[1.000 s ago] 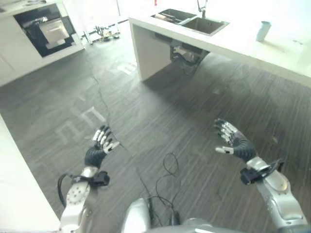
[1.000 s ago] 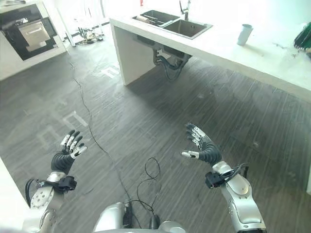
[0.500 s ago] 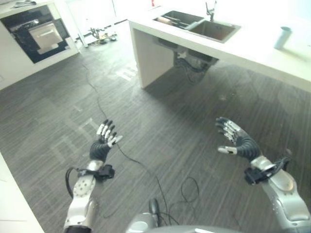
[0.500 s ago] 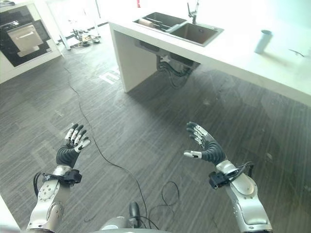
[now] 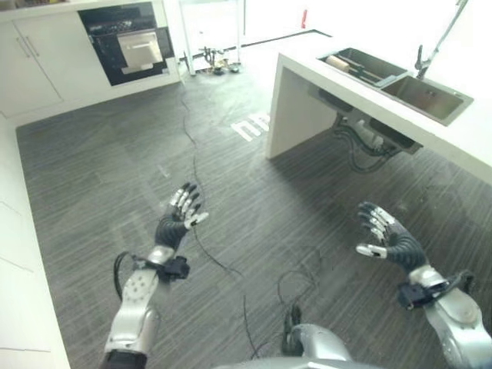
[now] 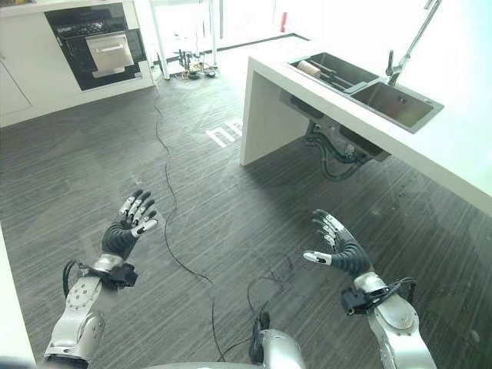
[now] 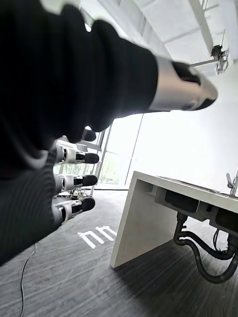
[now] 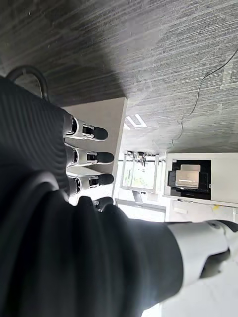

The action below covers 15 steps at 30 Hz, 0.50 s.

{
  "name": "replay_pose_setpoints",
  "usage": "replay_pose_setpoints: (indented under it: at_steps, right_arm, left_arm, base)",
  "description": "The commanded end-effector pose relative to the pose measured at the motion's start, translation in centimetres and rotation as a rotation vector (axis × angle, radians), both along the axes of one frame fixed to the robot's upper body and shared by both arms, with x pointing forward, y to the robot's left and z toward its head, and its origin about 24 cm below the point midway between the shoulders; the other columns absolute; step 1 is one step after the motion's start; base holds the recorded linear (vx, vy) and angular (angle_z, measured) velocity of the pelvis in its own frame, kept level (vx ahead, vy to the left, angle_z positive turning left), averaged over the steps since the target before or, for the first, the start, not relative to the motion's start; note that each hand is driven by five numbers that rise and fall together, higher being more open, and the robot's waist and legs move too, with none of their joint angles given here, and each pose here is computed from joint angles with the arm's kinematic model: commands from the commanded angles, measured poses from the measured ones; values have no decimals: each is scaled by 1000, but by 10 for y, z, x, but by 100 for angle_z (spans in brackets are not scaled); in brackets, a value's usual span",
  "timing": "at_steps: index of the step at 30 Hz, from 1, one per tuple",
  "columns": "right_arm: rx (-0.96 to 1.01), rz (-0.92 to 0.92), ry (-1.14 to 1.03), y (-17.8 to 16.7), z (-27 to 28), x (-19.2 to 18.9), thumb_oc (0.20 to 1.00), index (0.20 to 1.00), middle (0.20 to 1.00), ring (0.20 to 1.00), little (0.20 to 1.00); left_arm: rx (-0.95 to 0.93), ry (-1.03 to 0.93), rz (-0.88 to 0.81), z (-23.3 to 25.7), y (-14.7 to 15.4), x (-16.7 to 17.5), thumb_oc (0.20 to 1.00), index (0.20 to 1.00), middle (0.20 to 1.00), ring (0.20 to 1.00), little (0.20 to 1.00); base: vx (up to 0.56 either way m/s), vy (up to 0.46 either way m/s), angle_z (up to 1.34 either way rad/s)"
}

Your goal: Place the dishes in the dishwasher.

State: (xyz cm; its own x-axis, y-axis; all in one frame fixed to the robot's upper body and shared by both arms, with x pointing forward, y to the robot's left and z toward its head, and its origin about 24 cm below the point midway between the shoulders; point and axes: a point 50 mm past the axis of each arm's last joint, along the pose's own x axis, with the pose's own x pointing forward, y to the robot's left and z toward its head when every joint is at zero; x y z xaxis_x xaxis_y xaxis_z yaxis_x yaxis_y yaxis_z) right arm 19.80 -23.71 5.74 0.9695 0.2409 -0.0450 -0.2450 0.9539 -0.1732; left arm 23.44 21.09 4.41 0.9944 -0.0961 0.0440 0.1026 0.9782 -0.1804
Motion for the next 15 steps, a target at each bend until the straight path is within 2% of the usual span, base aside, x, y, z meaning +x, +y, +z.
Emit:
replay_pose_setpoints:
  at_steps: [1,8,15]
  right_arm:
    - [62,-17,-155,8,23,12,1000,1000,1000,1000,1000]
    - [54,12,-160,12,26,20,1000,1000,1000,1000,1000]
    - [35,37,-189,10,35,21,1000,1000,1000,1000,1000]
  left_arm:
    - [55,-156,-45,32,3,-5,1000,1000,1000,1000,1000]
    - [32,-138,-23,32,6,-8,1000,1000,1000,1000,1000]
    - [28,-154,-4,32,7,-12,1000,1000,1000,1000,1000]
  base:
    - [426,-184,66]
    - [397,-220,27]
    - [378,-292,-39]
